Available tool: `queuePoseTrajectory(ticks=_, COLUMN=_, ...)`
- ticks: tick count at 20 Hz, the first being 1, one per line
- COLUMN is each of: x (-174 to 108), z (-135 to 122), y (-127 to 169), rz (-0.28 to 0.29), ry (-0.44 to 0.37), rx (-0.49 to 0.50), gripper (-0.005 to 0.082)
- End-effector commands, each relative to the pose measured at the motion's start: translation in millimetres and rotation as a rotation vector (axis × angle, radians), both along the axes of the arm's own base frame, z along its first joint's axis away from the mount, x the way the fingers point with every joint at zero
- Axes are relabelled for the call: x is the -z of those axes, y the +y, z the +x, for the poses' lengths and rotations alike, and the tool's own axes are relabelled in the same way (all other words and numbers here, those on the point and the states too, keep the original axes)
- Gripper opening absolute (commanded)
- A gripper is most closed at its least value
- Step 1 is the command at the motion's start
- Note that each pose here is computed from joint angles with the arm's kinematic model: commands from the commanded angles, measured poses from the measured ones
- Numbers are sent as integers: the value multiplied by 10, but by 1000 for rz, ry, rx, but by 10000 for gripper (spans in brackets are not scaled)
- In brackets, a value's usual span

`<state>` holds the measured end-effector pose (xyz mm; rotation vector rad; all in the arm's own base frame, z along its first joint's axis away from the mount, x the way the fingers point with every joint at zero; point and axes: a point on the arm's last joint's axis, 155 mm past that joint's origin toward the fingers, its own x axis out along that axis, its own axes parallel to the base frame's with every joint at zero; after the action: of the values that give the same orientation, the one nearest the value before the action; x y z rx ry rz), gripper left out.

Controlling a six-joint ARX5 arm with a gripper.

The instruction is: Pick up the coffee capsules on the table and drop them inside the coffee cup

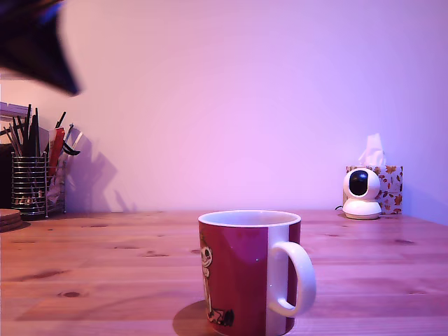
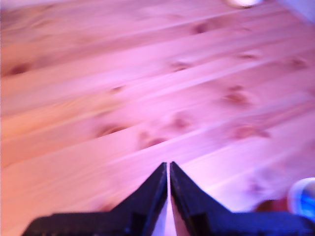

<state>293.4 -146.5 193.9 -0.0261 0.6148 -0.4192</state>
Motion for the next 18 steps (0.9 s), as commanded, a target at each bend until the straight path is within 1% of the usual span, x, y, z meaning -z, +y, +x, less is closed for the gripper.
queuePoseTrajectory(ticks=1, x=-48, z=-64, y=74, rz=-30, ry=-46, rx=-3, gripper=-19)
queuePoseTrajectory(ticks=4, x=-29, z=-200, y=223, rz=-53, ry=-85, rx=-24, gripper=-19)
queuePoseTrajectory(ticks=8, x=11, z=-414, y=324, rz=-80, ry=-140, rx=-31, gripper=-19)
queuePoseTrajectory(ticks=9, x=-4, z=-461, y=343, rz=-85, ry=-153, rx=-32, gripper=-19)
queuePoseTrajectory(ticks=12, x=-210, z=-587, y=395, rz=-120, ry=-241, rx=-31, gripper=-19)
queuePoseTrajectory(ticks=13, x=-229, z=-624, y=417, rz=-121, ry=-249, rx=-35, gripper=-19)
queuePoseTrajectory(ticks=15, x=-169, z=-697, y=445, rz=-112, ry=-227, rx=-35, gripper=-19)
queuePoseTrajectory(ticks=18, x=-171, z=-700, y=445, rz=-113, ry=-228, rx=-34, gripper=-19)
